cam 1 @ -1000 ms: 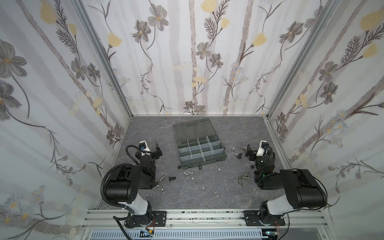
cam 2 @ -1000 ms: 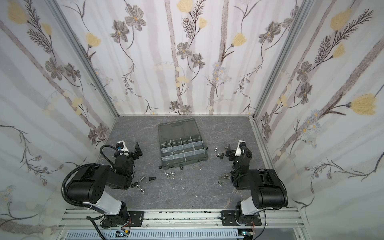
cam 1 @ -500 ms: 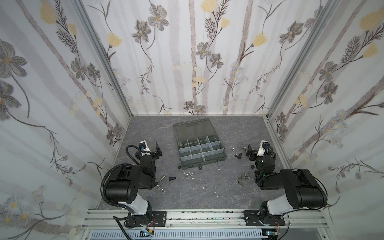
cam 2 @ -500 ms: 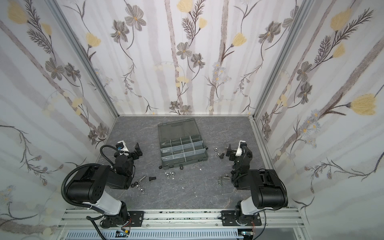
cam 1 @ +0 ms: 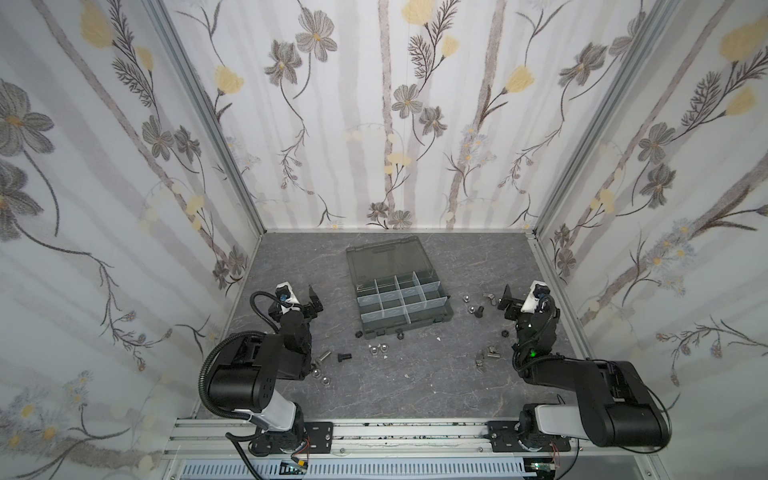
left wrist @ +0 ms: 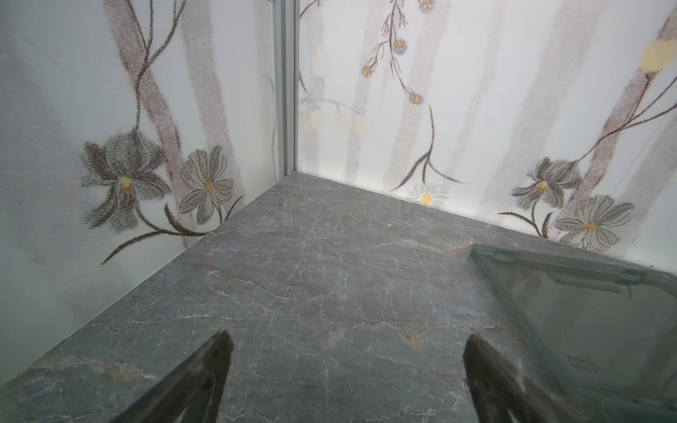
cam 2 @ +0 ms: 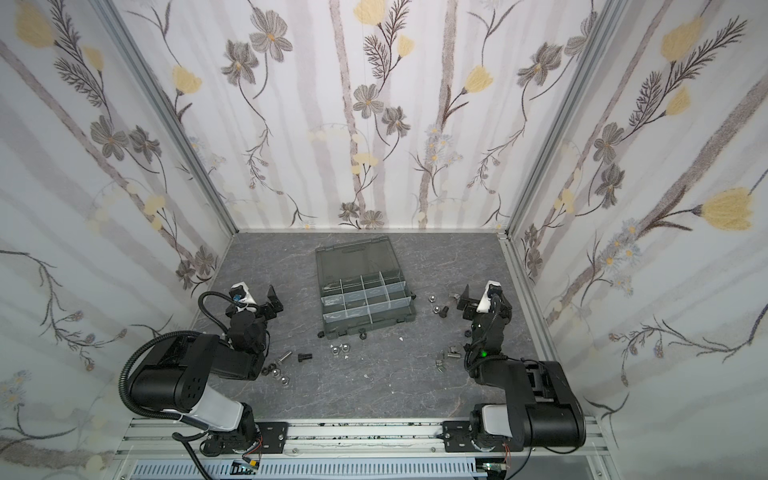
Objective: Sort the screws and nuts into containers
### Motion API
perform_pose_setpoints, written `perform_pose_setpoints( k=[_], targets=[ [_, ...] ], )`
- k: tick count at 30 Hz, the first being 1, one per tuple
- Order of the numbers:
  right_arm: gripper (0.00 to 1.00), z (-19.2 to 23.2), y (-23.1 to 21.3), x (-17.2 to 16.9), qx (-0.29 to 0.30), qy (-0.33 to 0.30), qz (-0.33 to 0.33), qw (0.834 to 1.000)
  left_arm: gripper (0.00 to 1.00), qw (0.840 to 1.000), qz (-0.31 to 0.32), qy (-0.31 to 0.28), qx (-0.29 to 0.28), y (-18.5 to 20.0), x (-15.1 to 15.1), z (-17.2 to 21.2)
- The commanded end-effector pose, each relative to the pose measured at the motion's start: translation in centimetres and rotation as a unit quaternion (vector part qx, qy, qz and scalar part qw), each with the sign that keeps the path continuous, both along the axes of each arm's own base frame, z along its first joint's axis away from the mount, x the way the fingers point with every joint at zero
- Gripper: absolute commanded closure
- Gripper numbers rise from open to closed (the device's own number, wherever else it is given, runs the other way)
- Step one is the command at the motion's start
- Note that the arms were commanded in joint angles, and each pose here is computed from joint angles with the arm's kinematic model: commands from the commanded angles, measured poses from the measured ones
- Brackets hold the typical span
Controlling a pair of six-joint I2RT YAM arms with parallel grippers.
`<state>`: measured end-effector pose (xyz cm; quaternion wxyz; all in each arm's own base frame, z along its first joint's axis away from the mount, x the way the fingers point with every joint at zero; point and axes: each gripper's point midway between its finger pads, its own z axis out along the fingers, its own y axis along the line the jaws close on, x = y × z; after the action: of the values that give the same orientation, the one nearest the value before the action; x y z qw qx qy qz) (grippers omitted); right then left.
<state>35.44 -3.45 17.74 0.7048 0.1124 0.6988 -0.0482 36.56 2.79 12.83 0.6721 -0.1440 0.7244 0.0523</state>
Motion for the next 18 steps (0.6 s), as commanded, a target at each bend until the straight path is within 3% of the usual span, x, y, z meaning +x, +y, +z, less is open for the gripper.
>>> perform_pose_setpoints(
  k=[1,5,8,13,18],
  targets=[
    [0.00,0.4,-1.6,-0.3,0.029,0.028,-0.049,0.998,0.00,0.999,0.014,-0.033,0.019,0.0,-0.6,1.6],
    [0.01,2.2,-0.5,0.1,0.058,0.043,-0.019,0.997,0.00,0.999,0.016,-0.046,0.023,-0.1,-1.3,2.2],
    [0.00,3.3,0.6,0.0,0.072,0.051,0.011,0.996,0.00,0.999,0.023,-0.023,0.032,-0.3,-0.4,3.3],
    [0.00,4.1,1.1,-0.1,0.109,0.089,0.018,0.990,0.00,0.999,-0.002,-0.043,0.006,-1.2,-0.3,8.6],
    [0.00,4.1,2.6,0.4,0.135,0.130,0.049,0.981,0.00,0.998,-0.010,0.000,-0.055,-2.2,0.6,14.6]
  ],
)
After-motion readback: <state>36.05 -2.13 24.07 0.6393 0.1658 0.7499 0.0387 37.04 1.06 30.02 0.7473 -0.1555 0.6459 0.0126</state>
